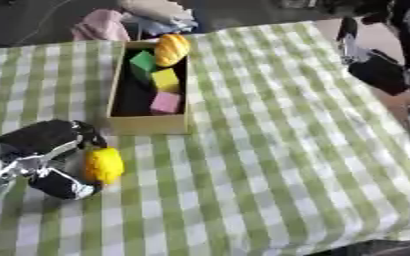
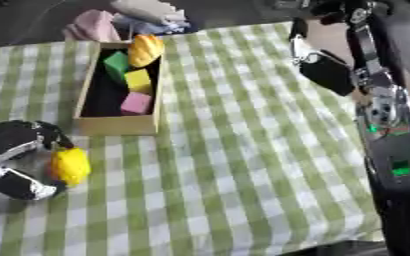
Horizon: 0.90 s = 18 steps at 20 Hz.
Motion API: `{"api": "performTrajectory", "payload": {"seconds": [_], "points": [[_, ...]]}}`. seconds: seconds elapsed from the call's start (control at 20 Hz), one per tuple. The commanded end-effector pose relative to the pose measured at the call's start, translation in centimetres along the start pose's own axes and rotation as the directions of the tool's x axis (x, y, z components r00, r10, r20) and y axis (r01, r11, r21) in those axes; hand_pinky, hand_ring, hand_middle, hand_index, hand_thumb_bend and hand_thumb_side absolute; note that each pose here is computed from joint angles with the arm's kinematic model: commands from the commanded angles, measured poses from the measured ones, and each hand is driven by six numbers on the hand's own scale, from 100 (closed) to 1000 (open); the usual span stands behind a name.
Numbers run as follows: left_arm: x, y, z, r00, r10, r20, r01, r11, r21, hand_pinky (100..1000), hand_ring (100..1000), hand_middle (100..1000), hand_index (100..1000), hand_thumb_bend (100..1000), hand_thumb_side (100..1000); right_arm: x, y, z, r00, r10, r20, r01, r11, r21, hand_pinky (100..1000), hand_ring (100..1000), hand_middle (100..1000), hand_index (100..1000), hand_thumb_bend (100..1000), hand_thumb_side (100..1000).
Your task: Pick up objects on the table and place them in the box.
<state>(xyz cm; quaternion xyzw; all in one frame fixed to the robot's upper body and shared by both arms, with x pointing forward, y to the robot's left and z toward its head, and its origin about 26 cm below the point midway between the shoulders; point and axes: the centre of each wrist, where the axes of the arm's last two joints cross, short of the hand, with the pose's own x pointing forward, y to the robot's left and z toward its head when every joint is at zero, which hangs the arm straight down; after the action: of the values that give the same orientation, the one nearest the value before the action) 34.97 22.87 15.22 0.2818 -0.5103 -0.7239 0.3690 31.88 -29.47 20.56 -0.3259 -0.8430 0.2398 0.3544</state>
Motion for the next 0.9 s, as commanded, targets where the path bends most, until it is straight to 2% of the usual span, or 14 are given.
{"api": "performTrajectory", "payload": {"seconds": [0.05, 0.1, 0.2, 0.4, 0.55, 0.7, 0.9], "points": [[-0.4, 0.9, 0.5, 0.999, -0.032, -0.012, 0.033, 0.998, 0.048, 632, 555, 564, 676, 271, 108, 0.1, -0.3, -0.2, 1.0, -0.001, 0.01, 0.001, 1.0, 0.001, 698, 724, 738, 921, 100, 383], [-0.5, 1.3, 0.7, 0.999, -0.031, -0.016, 0.032, 0.996, 0.082, 595, 515, 518, 631, 202, 100, 0.1, -0.3, -0.1, 1.0, -0.003, 0.007, 0.003, 1.0, 0.003, 698, 725, 738, 919, 100, 381], [-0.4, 2.4, 1.2, 0.999, -0.02, -0.025, 0.024, 0.986, 0.166, 561, 476, 473, 582, 152, 100, 0.0, -0.2, 0.0, 1.0, -0.006, 0.002, 0.006, 1.0, 0.002, 697, 724, 738, 918, 100, 382], [0.1, 6.0, 3.1, 1.0, -0.006, -0.022, 0.013, 0.94, 0.34, 563, 471, 465, 576, 143, 100, -0.1, 0.0, 0.1, 1.0, -0.018, -0.005, 0.018, 1.0, 0.003, 696, 722, 736, 916, 100, 379], [0.2, 8.8, 4.1, 0.999, -0.012, -0.044, 0.03, 0.907, 0.421, 585, 487, 483, 598, 165, 100, 0.0, 0.1, 0.1, 1.0, -0.028, -0.002, 0.028, 1.0, 0.009, 695, 722, 736, 917, 100, 379], [-0.7, 9.8, 3.2, 0.996, 0.012, -0.091, 0.029, 0.9, 0.435, 614, 513, 509, 624, 185, 100, 0.1, 0.5, 0.0, 0.999, -0.044, 0.004, 0.044, 0.999, 0.021, 695, 722, 736, 916, 100, 377], [-2.3, 9.2, -0.1, 0.986, 0.057, -0.158, 0.011, 0.916, 0.402, 658, 567, 563, 672, 211, 100, 0.5, 0.9, -0.3, 0.997, -0.068, 0.022, 0.068, 0.997, 0.035, 694, 722, 735, 917, 100, 377]]}}
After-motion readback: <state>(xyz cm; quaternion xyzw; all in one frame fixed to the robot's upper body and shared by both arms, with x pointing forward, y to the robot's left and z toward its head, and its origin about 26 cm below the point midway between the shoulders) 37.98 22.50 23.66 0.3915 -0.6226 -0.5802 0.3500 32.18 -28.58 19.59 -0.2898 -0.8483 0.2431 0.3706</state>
